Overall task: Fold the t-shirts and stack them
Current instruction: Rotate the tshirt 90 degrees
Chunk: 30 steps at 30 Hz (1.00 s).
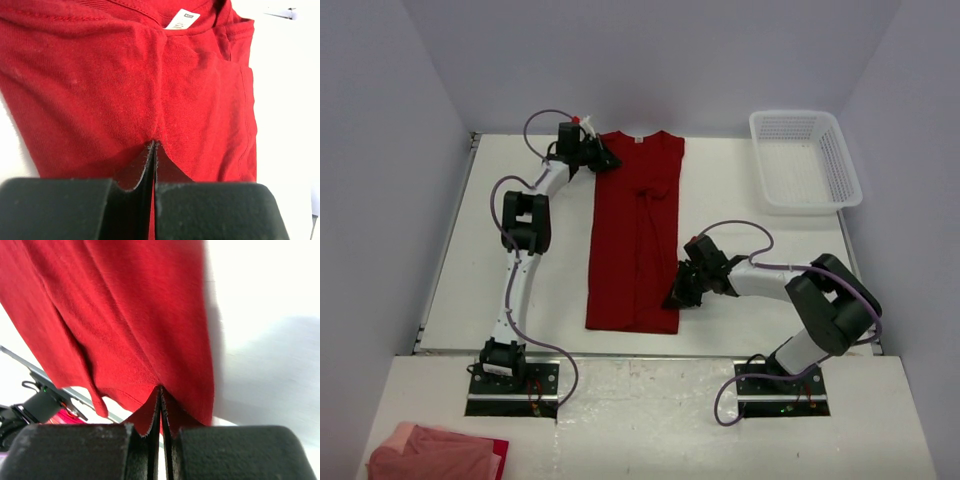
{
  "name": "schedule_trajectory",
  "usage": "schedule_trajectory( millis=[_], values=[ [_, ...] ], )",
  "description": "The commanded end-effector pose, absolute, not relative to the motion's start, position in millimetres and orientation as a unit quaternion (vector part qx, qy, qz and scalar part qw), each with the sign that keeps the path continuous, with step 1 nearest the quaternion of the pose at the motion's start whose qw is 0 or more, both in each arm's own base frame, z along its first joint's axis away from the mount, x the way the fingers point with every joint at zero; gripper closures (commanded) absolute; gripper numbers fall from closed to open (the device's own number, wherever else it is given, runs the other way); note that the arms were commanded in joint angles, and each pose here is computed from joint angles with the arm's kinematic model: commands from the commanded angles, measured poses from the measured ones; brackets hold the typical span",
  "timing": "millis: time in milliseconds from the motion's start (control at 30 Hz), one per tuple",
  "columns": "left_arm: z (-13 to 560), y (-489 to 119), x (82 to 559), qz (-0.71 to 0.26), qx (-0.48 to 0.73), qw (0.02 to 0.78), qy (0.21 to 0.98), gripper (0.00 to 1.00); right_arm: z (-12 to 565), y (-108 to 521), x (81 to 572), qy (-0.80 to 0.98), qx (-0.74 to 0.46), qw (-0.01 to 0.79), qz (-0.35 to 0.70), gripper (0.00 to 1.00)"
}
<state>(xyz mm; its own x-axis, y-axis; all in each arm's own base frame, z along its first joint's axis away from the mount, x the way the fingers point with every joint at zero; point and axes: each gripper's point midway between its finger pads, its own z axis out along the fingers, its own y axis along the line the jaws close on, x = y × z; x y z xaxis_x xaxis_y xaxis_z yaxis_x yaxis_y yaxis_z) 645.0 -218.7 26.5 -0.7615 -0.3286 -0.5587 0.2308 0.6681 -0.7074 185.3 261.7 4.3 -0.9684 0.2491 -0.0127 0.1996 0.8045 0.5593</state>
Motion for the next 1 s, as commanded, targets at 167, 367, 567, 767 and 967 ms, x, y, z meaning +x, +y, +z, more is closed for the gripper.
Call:
schedule_trajectory(
  millis=[167,367,567,767,967],
  values=[
    [-4,-189,644,-0.377,-0.046,0.341,0.86,1.0,-52,175,150,0.981,0.17,0.009,0.094,1.0],
    [-9,-189,636,-0.375,-0.042,0.333,0.864,1.0,-52,175,152,0.981,0.171,0.012,0.093,1.0],
    [34,-206,630,-0.411,-0.001,0.351,0.841,1.0,-33,195,170,0.983,0.092,0.064,0.145,0.97],
    [160,-215,630,-0.42,0.064,0.436,0.794,0.75,18,230,196,0.971,-0.029,0.146,0.186,0.62],
    [323,-219,595,-0.441,0.099,0.504,0.736,0.45,130,272,209,0.933,-0.116,0.262,0.219,0.44]
  ],
)
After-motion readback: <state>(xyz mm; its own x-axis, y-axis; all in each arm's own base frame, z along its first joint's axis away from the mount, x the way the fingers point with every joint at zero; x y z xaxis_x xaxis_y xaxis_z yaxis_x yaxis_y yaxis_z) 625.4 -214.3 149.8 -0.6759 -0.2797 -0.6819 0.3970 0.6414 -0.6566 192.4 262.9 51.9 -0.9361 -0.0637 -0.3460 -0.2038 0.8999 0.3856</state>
